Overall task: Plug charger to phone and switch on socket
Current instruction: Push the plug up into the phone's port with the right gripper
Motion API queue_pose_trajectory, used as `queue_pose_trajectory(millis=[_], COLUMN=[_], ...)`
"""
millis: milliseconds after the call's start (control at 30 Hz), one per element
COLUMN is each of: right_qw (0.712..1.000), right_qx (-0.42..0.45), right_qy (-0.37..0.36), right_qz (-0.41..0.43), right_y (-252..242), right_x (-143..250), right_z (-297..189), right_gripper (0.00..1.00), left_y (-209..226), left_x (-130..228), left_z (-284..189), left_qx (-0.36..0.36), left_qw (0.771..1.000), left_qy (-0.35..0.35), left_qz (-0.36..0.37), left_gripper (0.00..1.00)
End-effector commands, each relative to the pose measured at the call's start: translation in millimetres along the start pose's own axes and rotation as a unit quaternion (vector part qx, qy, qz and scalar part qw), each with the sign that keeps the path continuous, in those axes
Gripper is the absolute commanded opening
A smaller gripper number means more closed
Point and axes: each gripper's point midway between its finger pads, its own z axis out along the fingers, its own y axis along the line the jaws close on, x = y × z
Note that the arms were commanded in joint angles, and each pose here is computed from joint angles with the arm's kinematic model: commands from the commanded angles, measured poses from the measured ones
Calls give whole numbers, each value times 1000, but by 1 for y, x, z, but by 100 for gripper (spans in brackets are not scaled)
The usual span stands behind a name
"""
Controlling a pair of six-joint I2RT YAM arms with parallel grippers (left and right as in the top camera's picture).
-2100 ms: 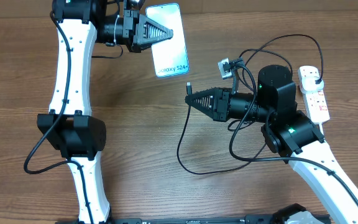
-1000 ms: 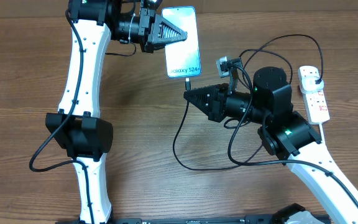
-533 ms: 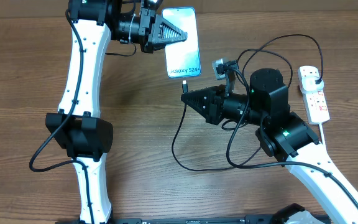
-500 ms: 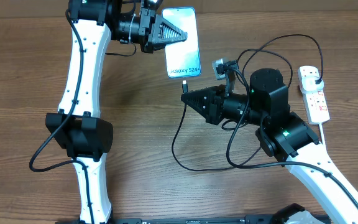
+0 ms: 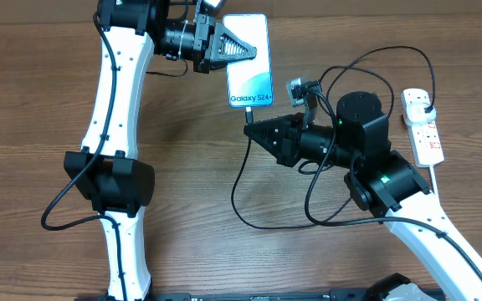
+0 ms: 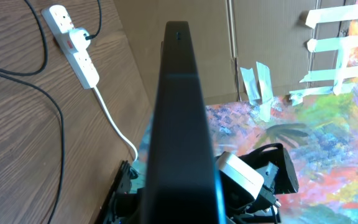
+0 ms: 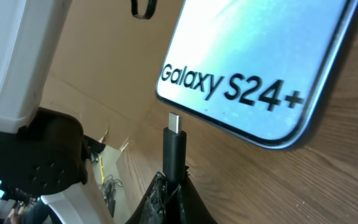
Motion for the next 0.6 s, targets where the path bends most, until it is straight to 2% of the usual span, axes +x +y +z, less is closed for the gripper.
queue_pose_trajectory(millis=[0,567], right_qw=[999,999], right_qx=[29,19], right_qy=[-10,-13], right_qz=[27,27], right_y=[-9,-4], right_x=[0,-2], right_z=[-2,-2], right_gripper=[4,4], left_y=[-41,-40], left_x=[7,3], left_z=[-2,-2], left_qx=[43,37], left_qw=[998,997], left_qy=[1,-2], left_qz=[49,68], left_gripper=[4,4])
